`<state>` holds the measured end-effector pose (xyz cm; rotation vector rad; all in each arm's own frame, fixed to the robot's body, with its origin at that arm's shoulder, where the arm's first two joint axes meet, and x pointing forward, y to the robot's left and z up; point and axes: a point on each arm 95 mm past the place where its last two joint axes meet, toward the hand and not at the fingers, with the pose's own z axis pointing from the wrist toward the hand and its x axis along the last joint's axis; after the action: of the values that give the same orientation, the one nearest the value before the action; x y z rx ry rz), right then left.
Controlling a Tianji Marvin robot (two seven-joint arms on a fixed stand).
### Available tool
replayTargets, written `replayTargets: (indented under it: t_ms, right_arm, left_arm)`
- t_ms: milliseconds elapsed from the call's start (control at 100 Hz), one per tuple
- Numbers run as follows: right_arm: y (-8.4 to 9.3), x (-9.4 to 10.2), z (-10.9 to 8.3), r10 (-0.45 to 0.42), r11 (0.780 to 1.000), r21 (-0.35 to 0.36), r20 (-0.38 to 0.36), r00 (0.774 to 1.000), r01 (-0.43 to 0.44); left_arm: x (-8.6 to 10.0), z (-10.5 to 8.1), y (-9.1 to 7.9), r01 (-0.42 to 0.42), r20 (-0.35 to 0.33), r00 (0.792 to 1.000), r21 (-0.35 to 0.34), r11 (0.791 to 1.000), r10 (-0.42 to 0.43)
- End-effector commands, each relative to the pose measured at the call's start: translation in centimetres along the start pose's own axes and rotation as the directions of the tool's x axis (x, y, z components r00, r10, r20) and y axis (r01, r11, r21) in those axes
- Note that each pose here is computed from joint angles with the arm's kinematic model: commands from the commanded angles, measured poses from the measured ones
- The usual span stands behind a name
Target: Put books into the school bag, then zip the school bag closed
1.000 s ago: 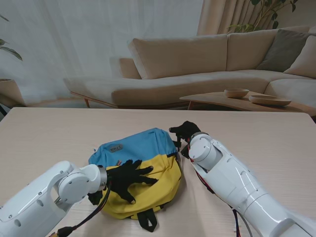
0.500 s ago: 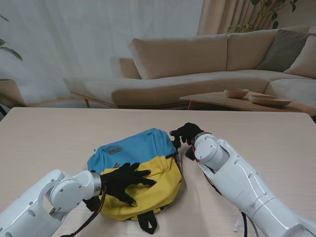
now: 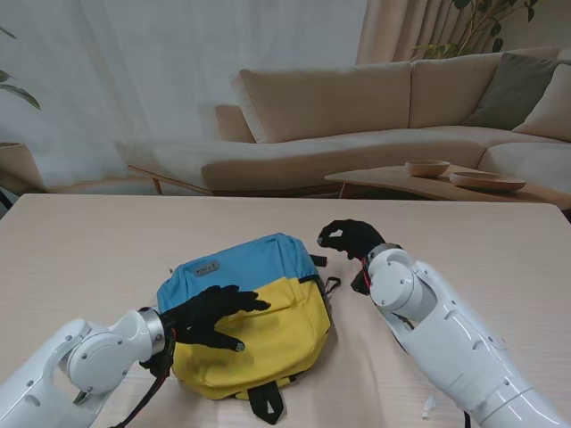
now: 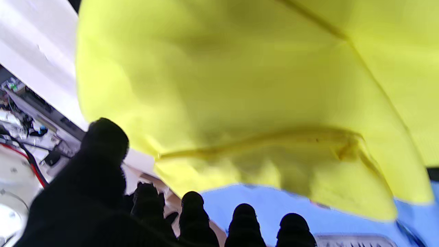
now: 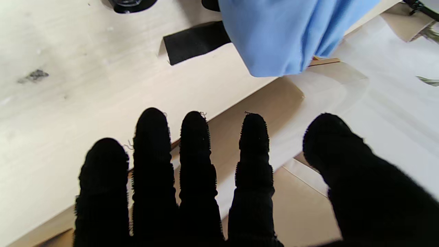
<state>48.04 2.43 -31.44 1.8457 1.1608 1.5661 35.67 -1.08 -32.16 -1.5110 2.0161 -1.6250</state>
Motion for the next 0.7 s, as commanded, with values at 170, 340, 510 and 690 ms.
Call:
replayTargets:
  t_ms: [170,340,510,690]
  right_arm:
    - [-0.3,0.9,-4.0,-0.004,0.999,-0.041,-0.112,0.994,0.0]
    - [-0.7,0.9,-7.5,0.02,0.996,-0.078,-0.187,0.982,-0.036]
    - [-2.0,0.7,-10.4,0.081,0.994,-0.057,-0.246,0.966,-0.098]
    - [-4.1,0.5,-12.2,0.133,0.991,0.011,-0.297,0.946,-0.135]
  left_arm:
    - [0.7,-0.7,-1.9,0.025,0.027,0.999,0.157,0.987,-0.03]
    - [0.8,-0.3,-2.6,0.088,0.054,0.993,0.294,0.952,-0.108]
    - [1.0,1.0,-2.5,0.189,0.045,0.974,0.386,0.903,-0.223]
    - [1.1,2.5,-2.1,0.295,-0.007,0.948,0.406,0.865,-0.319]
